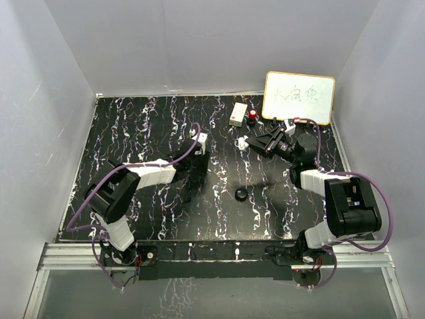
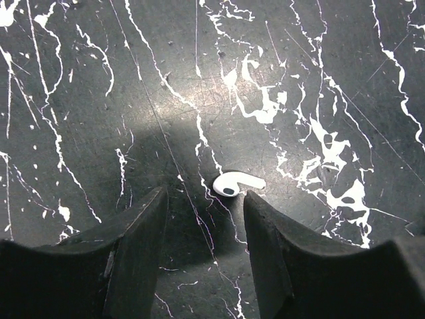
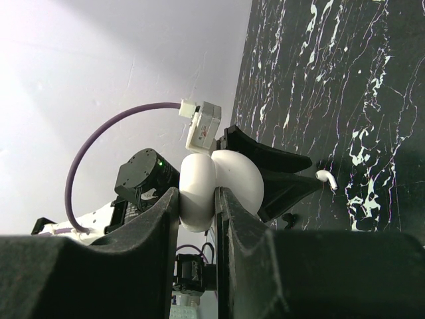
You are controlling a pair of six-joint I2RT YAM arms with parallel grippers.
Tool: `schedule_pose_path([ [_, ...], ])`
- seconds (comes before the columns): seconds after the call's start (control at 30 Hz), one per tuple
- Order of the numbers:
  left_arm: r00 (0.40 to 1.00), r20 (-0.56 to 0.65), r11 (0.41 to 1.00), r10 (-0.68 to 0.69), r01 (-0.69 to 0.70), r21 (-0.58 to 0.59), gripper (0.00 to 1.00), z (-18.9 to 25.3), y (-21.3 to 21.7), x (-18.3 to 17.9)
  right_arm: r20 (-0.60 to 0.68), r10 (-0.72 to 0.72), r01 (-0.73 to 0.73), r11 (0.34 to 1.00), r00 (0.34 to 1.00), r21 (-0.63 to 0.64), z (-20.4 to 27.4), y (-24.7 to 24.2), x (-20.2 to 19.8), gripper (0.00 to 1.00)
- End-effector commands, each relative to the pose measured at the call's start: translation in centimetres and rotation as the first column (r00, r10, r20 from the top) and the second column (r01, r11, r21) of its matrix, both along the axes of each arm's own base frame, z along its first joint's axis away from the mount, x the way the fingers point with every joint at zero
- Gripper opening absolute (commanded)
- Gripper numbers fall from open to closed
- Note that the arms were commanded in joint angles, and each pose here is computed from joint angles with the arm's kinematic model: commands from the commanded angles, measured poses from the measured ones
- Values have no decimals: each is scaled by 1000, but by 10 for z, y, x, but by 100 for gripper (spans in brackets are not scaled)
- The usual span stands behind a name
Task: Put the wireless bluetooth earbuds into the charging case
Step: Pick up the earbud from the center of the board.
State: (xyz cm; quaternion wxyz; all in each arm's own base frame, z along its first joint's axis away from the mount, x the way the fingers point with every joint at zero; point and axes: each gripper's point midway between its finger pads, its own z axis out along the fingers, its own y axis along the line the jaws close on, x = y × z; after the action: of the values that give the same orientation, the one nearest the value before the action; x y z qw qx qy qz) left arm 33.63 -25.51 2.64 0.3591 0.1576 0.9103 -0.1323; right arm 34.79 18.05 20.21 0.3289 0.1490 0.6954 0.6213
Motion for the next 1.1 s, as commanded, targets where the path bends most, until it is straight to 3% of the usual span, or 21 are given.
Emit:
schedule_pose_path([
  [0.0,999,47,1000,1,-2,29,48,6,-1,7,68,-5,5,1000,998,0,8,-2,0,0],
  [0.43,997,69,992,-35,27,120,44,-7,-3,5,65,-7,7,1000,998,0,6,-3,0,0],
  [1.07,997,60,987,-55,45,153,33,-18,-4,2,62,-9,9,1000,998,1,5,-4,1,0],
])
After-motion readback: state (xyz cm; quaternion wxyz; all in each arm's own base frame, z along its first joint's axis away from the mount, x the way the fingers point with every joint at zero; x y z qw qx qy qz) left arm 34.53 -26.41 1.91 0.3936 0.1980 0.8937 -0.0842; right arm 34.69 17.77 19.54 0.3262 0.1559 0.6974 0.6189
